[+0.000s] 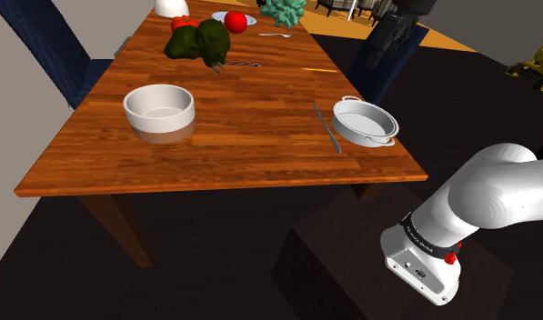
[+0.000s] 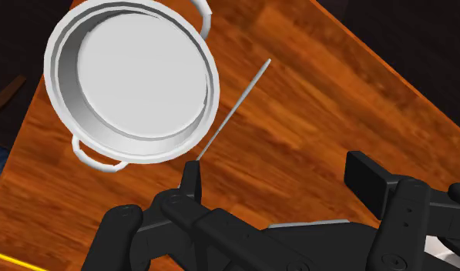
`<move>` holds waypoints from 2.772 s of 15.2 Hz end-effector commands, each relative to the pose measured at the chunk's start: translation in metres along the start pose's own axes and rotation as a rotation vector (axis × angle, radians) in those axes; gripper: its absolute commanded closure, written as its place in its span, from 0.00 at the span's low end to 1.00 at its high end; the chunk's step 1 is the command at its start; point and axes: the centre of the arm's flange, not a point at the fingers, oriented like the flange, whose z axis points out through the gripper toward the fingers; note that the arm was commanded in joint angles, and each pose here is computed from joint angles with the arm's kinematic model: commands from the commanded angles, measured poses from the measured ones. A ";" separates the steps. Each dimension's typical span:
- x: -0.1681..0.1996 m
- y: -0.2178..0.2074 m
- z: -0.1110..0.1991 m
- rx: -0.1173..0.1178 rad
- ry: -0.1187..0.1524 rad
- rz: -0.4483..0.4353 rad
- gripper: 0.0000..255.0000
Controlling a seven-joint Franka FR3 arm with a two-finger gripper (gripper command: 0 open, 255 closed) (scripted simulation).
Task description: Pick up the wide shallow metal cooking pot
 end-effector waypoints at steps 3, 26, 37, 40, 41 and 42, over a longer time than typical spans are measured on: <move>-0.001 0.002 0.026 -0.013 -0.006 -0.011 0.00; -0.011 0.024 0.227 -0.095 -0.042 -0.080 1.00; -0.010 0.024 0.216 -0.095 -0.042 -0.080 1.00; -0.009 0.024 0.200 -0.095 -0.042 -0.080 1.00; -0.008 0.024 0.195 -0.095 -0.042 -0.080 1.00; -0.008 0.024 0.190 -0.095 -0.042 -0.080 1.00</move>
